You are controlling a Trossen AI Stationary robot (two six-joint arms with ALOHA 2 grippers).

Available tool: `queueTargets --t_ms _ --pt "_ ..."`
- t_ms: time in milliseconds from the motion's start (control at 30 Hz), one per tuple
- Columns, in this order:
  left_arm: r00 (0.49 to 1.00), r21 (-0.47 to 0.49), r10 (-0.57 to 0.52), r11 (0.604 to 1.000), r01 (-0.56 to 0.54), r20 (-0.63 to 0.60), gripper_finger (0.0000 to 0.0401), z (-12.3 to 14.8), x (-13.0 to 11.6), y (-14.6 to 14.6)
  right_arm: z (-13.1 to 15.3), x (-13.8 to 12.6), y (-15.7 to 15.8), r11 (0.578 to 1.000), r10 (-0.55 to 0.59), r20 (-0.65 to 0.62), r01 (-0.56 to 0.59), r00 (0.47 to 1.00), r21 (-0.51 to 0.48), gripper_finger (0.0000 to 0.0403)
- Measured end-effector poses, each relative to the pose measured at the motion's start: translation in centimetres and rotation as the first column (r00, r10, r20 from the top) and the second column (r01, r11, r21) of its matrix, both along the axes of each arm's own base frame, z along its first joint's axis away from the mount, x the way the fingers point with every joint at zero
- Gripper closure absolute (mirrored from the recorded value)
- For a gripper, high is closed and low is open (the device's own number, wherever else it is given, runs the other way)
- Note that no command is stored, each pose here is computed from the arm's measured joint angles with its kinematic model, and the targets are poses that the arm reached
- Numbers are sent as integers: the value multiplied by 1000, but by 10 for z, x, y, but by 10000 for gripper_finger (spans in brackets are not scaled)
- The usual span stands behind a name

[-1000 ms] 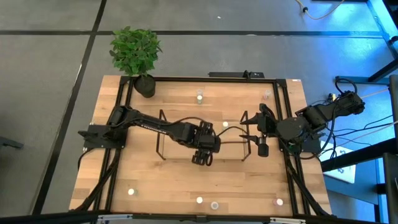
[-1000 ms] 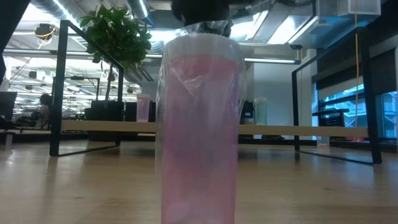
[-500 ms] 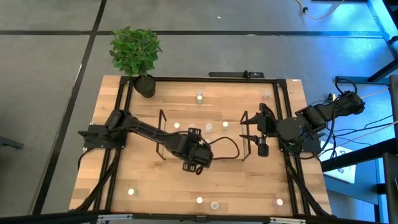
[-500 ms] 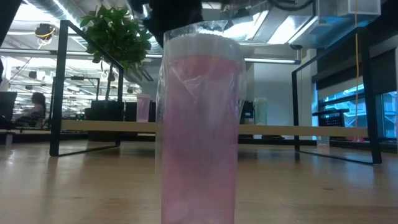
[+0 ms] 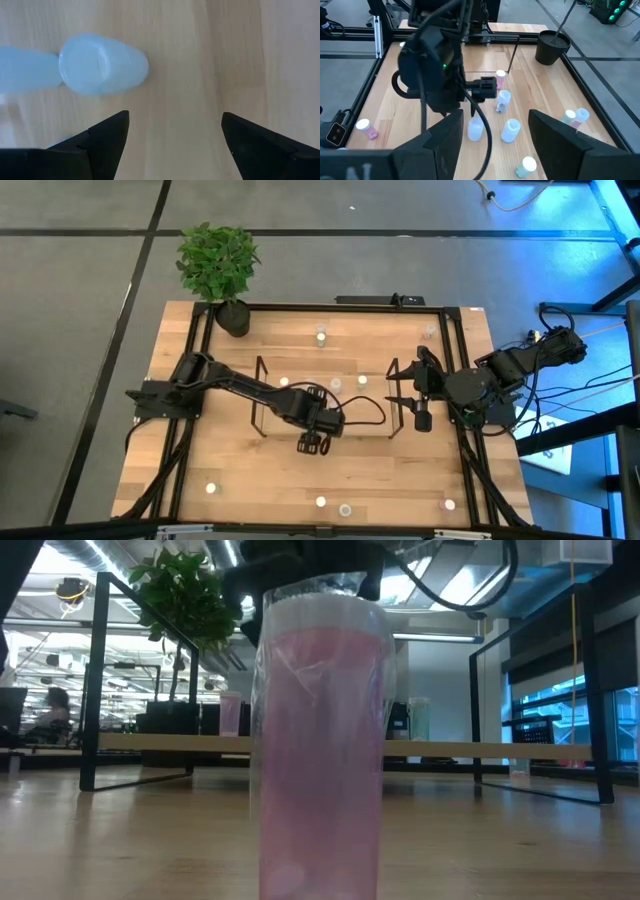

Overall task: Pick and place medicine bottles onto shelf by color
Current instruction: Put the bottom left white pill bottle on the shelf aligned with the other white pill bottles

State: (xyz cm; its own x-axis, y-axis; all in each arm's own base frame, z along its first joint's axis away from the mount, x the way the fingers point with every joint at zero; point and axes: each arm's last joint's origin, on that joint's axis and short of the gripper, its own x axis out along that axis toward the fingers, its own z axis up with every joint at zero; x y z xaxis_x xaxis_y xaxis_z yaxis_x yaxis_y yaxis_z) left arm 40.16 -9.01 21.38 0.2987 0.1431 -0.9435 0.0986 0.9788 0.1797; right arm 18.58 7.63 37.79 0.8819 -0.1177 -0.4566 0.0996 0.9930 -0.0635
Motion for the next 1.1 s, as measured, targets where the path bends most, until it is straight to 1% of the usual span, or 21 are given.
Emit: queueTargets --t_ms 200,533,800,967,1100 --pt "1000 -69 -22 997 24 22 89 -6 5 8 0 0 0 1000 0 0 0 1000 0 178" --pt "997 -76 -10 997 16 70 89 -5 11 15 0 0 0 1000 0 0 0 1000 0 178" --pt "997 -73 1 997 5 74 89 -5 12 18 0 0 0 1000 0 0 0 1000 0 178" --pt "1000 -90 14 996 -12 16 89 -7 4 6 0 0 0 1000 0 0 0 1000 0 178" --pt "1000 -92 -25 995 25 7 89 -7 -1 -10 0 0 0 1000 0 0 0 1000 0 178"
